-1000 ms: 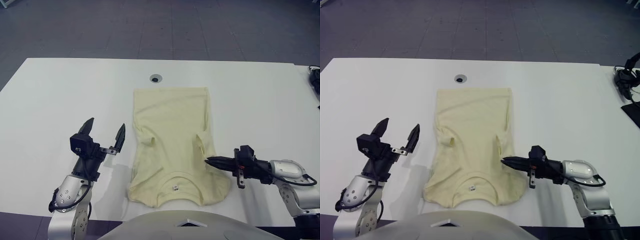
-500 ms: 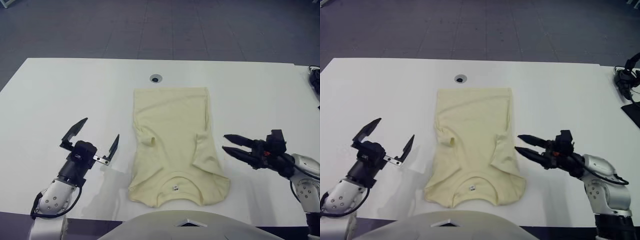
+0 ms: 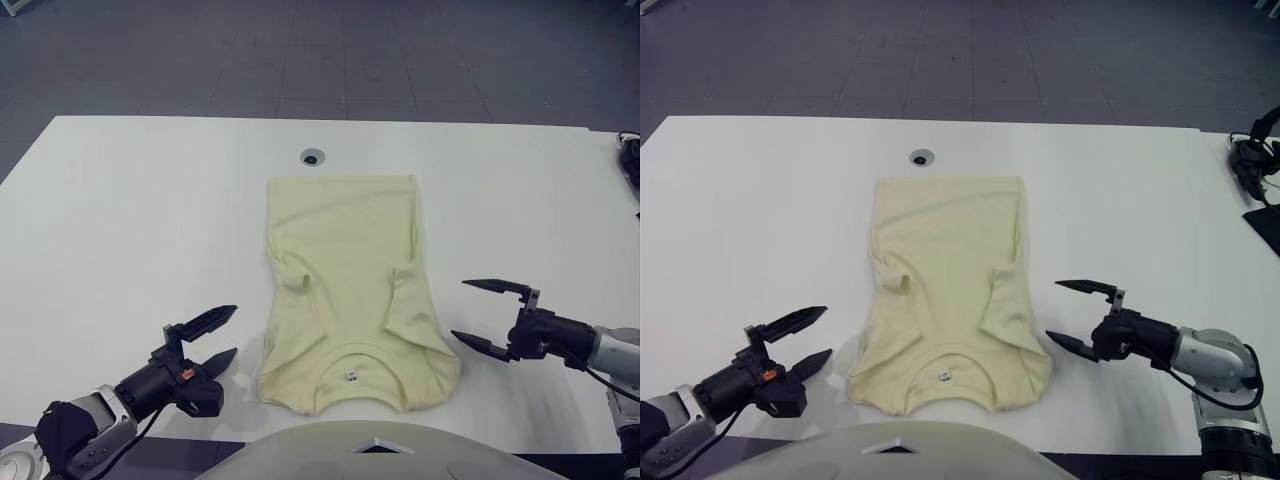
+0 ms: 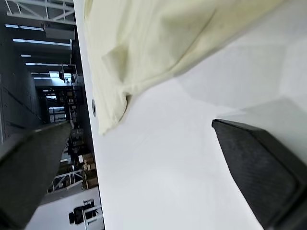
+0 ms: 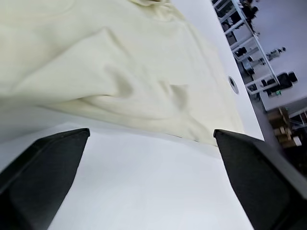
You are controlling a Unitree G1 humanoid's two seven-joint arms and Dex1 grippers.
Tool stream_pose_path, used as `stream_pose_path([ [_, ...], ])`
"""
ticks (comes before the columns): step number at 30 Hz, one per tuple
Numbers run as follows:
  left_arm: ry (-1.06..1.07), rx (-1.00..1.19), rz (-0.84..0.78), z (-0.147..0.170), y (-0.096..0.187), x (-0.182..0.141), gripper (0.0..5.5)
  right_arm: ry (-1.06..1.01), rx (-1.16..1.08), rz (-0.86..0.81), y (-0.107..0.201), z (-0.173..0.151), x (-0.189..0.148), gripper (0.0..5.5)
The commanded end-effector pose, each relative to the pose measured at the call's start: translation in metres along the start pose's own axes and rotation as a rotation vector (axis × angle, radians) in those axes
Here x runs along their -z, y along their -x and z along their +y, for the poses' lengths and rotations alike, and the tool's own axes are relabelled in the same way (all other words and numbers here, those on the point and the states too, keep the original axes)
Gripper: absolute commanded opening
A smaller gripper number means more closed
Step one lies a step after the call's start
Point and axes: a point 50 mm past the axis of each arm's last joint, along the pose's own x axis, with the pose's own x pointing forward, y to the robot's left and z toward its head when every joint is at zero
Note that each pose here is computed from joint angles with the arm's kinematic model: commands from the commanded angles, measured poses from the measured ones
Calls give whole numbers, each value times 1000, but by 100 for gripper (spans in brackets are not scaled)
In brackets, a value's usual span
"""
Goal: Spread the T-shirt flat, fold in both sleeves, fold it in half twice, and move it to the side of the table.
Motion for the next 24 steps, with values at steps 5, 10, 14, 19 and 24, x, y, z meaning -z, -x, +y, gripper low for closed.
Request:
stream_pose_path([
  [5,-99,204,-208,-18,-12,-20,432,265,-277,-113,-1,25,-1,540],
  [10,-92,205,-217,-19,-16,-20,341,258,-263,-157,-10,23,-3,455],
  [14,-90,217,-188,-21,-15,-14,267,233,-249,-170,-14,24,-4,384],
  [19,-60,202,-158,-22,-16,-9,191,169,-237,-178,-19,25,-6,311],
  [24,-49,199,-153,-23,-17,-8,102,106,-242,-158,-22,26,-4,225],
])
